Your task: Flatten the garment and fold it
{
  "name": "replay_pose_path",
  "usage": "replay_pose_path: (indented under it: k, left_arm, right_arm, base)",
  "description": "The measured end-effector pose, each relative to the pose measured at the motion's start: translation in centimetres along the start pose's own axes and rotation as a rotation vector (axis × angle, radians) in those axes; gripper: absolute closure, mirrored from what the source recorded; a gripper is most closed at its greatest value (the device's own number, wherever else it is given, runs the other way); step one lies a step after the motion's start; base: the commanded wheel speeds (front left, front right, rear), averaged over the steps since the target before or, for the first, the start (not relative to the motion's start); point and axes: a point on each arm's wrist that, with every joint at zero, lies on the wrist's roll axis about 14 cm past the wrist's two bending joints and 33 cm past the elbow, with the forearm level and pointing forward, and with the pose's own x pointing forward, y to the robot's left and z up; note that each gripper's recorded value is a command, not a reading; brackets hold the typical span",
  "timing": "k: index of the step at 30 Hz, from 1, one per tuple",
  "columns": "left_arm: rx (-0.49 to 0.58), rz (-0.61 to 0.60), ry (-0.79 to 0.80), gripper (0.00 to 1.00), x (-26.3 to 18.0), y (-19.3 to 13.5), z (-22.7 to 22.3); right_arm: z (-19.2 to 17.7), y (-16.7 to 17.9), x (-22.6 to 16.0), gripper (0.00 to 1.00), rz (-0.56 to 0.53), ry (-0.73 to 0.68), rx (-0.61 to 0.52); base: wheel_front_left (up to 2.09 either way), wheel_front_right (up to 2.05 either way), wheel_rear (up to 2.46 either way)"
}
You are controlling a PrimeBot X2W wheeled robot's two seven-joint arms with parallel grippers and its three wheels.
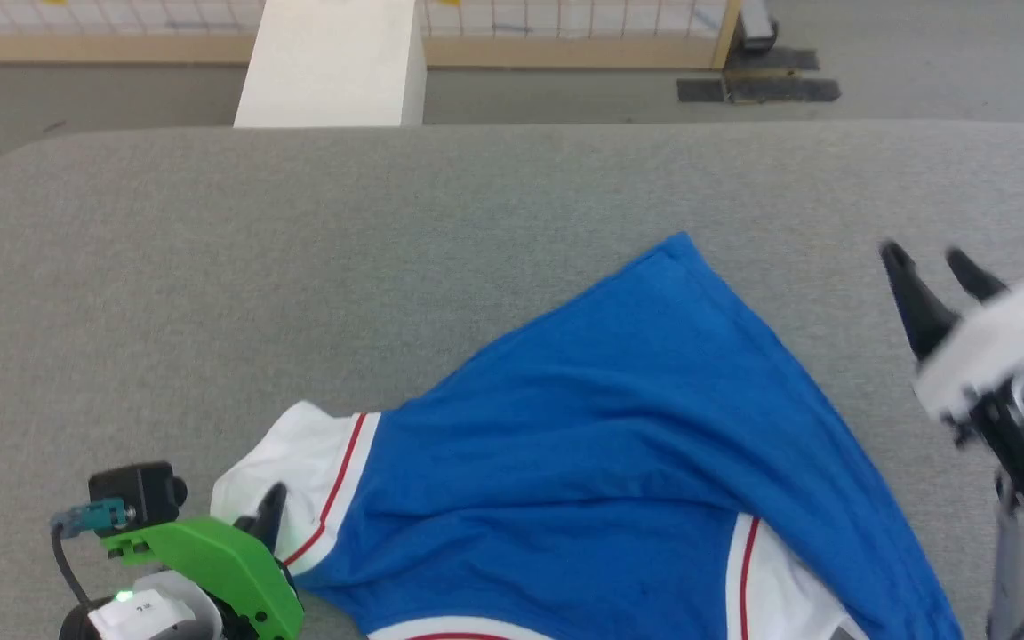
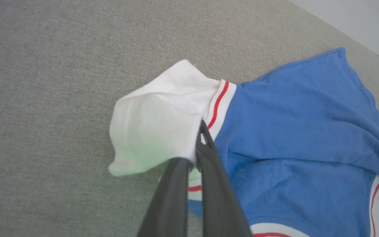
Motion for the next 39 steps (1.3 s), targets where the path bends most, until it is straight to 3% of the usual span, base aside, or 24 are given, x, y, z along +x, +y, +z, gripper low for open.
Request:
replay_pose_path:
  k: [5,11,20,25,26,27,32,39]
  left_arm:
    - [-0.008,0.004,-0.014,1.0,0.5,0.3,0.8]
    - [-0.022,0.027,-0.007,1.0,1.6,1.5,0.8]
    - [-0.059,0.089,0.051,1.0,2.7,3.9,-1.2]
    - [-0.071,0.129,0.073,1.0,2.8,5.1,-1.9]
    - [-0.073,0.136,0.077,1.0,2.8,5.3,-2.1]
    - [-0.074,0.14,0.081,1.0,2.8,5.4,-2.2]
    - [-0.073,0.139,0.073,1.0,2.7,5.4,-2.1]
    - [-0.059,0.112,0.023,1.0,1.6,4.4,-0.6]
  right_arm:
    - [-0.3,3.4,5.6,0.0,0.048,0.139,-0.136]
    - [-3.7,5.5,11.5,0.0,0.046,0.391,-0.312]
    - [-12.3,5.5,15.1,0.0,0.019,0.77,-0.506]
    - [-14.5,6.4,16.1,0.0,0.051,0.834,-0.531]
    - [-14.7,6.6,16.3,0.62,0.056,0.844,-0.526]
    - [-14.8,6.7,16.4,1.0,0.062,0.851,-0.519]
    - [-14.1,7.8,16.2,1.0,0.118,0.799,-0.439]
    - [-9.4,6.6,13.8,1.0,0.155,0.556,-0.245]
  base:
    - [0.0,0.0,0.0]
    - [0.0,0.0,0.0]
    - [0.0,0.0,0.0]
    - [0.0,0.0,0.0]
    - [0.0,0.0,0.0]
    - [0.0,0.0,0.0]
    - [0.0,0.0,0.0]
    - [0.0,0.0,0.0]
